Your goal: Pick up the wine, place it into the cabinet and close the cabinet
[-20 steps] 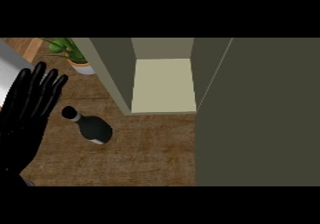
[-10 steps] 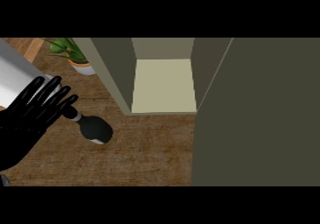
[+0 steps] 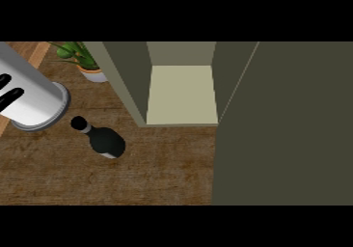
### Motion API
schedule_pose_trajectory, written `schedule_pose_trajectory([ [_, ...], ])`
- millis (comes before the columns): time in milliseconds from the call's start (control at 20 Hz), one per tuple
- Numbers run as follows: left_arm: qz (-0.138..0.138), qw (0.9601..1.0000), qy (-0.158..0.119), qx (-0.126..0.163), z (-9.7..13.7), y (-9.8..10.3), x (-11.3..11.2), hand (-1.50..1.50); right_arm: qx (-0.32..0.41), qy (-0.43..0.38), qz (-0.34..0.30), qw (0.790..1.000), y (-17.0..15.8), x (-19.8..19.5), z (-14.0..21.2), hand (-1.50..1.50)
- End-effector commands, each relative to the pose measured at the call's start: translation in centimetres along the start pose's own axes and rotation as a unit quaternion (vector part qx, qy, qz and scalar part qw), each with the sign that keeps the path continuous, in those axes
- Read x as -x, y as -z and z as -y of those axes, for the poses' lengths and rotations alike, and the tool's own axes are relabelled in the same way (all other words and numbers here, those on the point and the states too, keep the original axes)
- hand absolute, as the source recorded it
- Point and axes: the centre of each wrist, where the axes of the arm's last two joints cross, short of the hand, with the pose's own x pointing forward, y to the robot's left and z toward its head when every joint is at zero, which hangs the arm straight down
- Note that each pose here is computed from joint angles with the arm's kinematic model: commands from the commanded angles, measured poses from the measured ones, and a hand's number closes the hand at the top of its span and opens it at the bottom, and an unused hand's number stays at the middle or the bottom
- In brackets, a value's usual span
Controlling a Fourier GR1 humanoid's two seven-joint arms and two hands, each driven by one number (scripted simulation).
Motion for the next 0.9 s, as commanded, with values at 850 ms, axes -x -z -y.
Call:
schedule_pose_trajectory([
  [850, 0.017, 0.9990, -0.007, -0.041, -0.5, -3.0, -6.9, -1.50, -0.005, 0.025, 0.037, 0.999, -2.7, -5.4, -2.8, -1.50],
])
